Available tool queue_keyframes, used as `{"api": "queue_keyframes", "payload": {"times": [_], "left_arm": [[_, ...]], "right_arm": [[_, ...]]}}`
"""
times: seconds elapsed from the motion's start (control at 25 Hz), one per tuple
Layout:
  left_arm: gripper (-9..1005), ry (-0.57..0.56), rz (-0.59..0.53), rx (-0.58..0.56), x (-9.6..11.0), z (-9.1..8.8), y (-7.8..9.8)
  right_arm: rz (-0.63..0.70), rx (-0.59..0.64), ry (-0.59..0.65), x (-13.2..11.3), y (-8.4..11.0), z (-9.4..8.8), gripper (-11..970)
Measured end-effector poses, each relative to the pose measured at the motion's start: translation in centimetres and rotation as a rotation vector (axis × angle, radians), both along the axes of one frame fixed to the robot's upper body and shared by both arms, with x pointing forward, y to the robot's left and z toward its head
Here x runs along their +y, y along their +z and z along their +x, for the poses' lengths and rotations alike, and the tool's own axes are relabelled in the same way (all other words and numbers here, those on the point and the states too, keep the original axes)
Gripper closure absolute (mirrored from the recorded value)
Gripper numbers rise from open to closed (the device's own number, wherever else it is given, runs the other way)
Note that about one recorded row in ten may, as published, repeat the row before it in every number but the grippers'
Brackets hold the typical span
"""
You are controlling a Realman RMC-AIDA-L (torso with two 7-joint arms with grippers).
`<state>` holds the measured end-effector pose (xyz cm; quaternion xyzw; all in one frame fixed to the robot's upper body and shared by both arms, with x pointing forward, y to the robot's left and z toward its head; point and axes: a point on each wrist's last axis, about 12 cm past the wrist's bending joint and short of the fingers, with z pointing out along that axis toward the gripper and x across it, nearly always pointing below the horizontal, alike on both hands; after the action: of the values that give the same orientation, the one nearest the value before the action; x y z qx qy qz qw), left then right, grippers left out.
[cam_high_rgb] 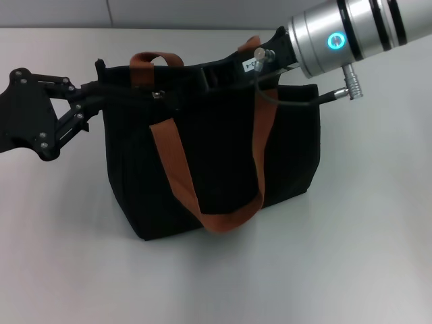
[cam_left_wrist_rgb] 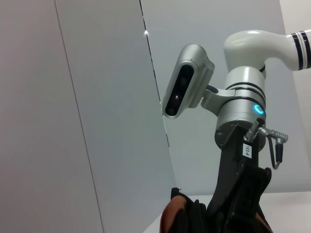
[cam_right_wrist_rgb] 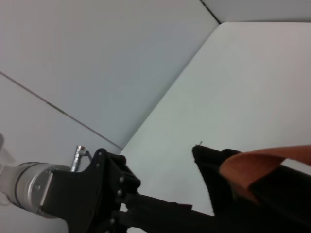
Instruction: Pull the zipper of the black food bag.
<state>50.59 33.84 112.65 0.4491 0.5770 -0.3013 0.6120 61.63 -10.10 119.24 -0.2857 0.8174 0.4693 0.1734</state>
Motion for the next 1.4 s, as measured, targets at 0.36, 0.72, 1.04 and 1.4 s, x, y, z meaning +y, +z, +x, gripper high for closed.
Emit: {"api": "queue_keyframes", "payload": {"times": [0.36,0.72,1.04,1.4], "left_arm": [[839,0.002,-0.001,0.002,0.1,-0.1,-0.1],[837,0.004,-0.001,0.003,0.1,-0.2,-0.2],[835,0.005,0.001,0.003,0.2,-0.2,-0.1],[832,0.01,0.002,0.005,0.2,-0.2,-0.2]], "right_arm": [[-0.073,-0.027,-0.058,-1.7,0.5,-0.1,960],[-0.129,-0.055,-0.109,-3.5,0.9,-0.3,960],[-0.16,-0.08,-0.185,-6.6,1.9,-0.6,960],[-0.179,-0.087,-0.24,-9.1,2.6,-0.9,961]]}}
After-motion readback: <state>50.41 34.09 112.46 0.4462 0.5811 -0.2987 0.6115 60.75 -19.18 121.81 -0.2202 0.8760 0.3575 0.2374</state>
